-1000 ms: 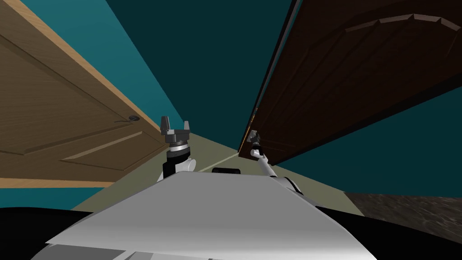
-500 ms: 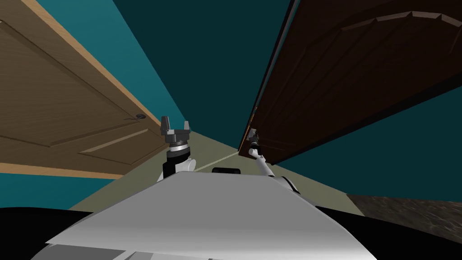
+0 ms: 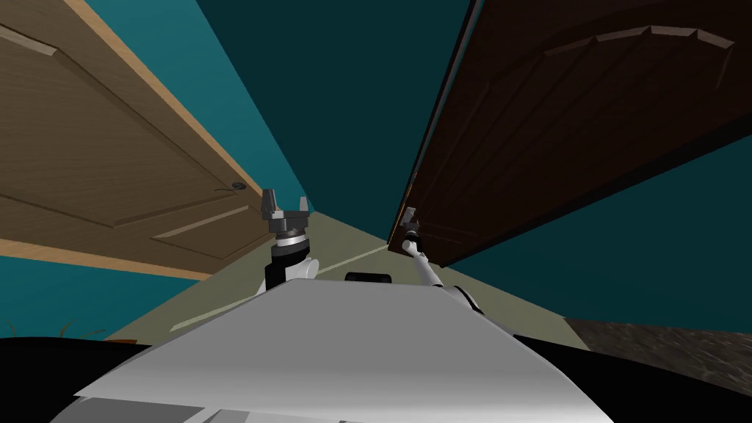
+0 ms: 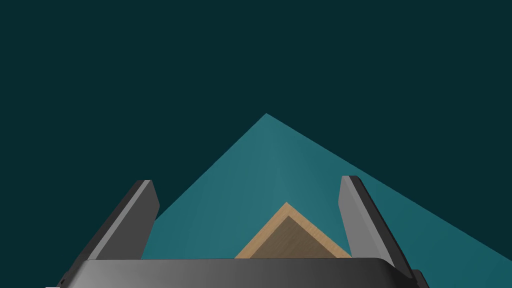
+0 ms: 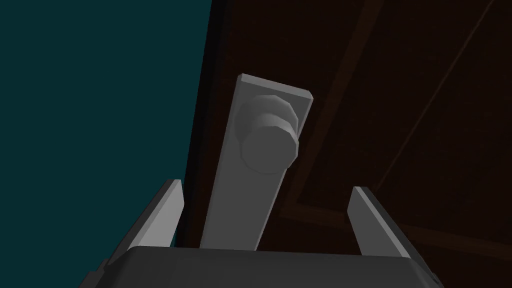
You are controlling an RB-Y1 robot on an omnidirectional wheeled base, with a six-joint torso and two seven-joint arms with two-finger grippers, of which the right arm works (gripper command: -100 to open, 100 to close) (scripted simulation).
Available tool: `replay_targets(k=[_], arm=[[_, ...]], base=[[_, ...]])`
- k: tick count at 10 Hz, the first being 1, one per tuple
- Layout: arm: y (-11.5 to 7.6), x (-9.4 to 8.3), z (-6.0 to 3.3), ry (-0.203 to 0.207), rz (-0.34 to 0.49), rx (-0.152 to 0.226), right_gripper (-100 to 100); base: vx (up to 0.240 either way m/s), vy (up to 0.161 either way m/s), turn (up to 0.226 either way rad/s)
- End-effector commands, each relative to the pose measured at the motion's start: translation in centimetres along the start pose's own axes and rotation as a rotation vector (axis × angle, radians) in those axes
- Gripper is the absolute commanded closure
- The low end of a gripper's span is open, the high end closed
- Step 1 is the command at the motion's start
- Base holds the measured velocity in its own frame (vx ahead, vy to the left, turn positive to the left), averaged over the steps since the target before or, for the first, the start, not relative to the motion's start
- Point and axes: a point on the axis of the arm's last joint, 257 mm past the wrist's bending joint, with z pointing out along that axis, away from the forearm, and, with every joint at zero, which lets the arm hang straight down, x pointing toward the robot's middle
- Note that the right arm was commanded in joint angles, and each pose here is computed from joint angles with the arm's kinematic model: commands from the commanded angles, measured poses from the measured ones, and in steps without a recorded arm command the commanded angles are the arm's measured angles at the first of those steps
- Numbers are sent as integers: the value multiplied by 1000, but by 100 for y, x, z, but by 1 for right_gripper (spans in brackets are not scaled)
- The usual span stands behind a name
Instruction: Pull the door open
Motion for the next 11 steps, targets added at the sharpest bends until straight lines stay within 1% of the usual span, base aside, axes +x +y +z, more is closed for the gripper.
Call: replay_targets(k=[1, 4, 5, 6, 7, 8, 9, 10, 11], arm=[[-56, 1, -14, -9, 90, -6, -100], [-129, -1, -27, -21, 214, -14, -100], [-112, 4, -24, -18, 184, -12, -100], [144, -79, -21, -23, 191, -37, -100], [234, -105, -21, -25, 191, -45, -100], [430, -156, -22, -27, 191, -63, -100], [532, -180, -24, -28, 191, -72, -100], [729, -222, -30, -29, 191, -90, -100], [729, -222, -30, -29, 191, -90, -100]], base=[[-99, -45, 51], [-77, -27, 35], [-35, -15, 9], [97, 26, 188], [164, 38, 128], [203, 37, 148], [180, -3, 130], [158, -8, 152], [104, -2, 57]])
